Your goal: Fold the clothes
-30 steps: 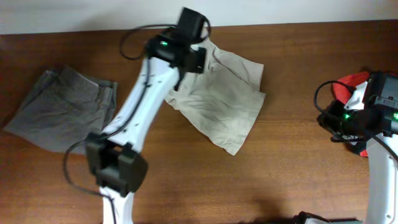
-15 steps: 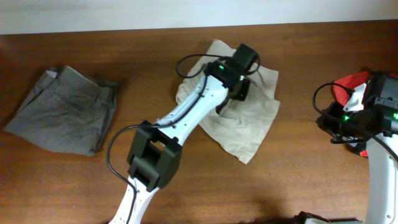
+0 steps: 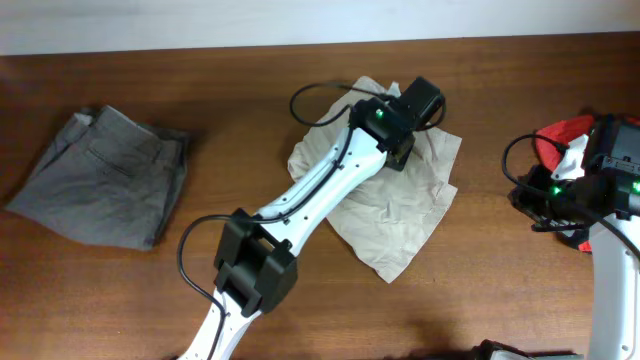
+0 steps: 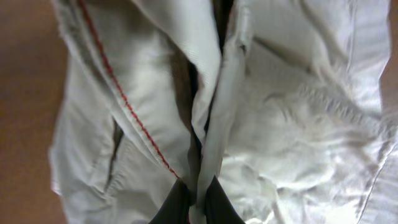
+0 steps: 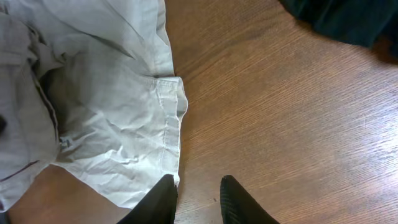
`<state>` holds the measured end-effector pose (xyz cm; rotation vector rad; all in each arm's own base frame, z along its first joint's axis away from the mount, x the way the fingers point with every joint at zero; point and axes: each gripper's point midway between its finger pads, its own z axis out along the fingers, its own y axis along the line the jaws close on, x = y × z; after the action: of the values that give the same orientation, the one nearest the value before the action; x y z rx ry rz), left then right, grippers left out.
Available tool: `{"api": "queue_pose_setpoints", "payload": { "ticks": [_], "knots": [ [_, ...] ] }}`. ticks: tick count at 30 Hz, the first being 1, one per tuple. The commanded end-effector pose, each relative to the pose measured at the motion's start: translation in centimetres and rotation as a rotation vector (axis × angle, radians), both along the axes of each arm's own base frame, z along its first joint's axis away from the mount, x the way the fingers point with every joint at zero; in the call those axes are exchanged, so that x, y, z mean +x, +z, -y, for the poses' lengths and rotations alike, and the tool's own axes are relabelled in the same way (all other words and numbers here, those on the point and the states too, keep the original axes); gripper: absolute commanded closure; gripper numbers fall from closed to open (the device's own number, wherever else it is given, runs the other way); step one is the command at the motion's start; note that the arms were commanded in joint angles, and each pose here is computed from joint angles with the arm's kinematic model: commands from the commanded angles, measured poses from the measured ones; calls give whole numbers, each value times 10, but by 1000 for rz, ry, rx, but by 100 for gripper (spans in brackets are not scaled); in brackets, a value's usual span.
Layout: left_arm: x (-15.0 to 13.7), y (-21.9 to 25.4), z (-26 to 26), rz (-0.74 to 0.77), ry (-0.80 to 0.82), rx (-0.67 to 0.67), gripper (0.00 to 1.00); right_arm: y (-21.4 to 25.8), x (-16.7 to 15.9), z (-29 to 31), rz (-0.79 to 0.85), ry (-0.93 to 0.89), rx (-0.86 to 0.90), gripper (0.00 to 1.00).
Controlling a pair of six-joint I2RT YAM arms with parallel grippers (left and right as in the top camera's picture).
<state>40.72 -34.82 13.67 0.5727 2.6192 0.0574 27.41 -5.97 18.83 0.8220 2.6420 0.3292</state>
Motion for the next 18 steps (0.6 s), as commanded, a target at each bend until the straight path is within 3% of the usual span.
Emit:
{"api": "queue_pose_setpoints", "payload": {
  "ticks": [1,7,9,12,15,18],
  "knots": [
    [-4,4,4,23,-25,34,100,12,2,1,40,6,-14,71],
    [-12,-46,8,-72,-43,87,99,12,2,1,40,7,-14,71],
    [-14,-62,8,-102,-47,104,86,12,2,2,40,6,-15,71],
    [-15,-66,7,-107,-48,116,48,12,2,2,41,7,-15,71],
    [-12,-44,7,-83,-68,102,38,12,2,2,39,8,-20,71],
    [-7,-3,3,-43,-66,66,36,12,2,3,38,7,-23,71]
  ]
}}
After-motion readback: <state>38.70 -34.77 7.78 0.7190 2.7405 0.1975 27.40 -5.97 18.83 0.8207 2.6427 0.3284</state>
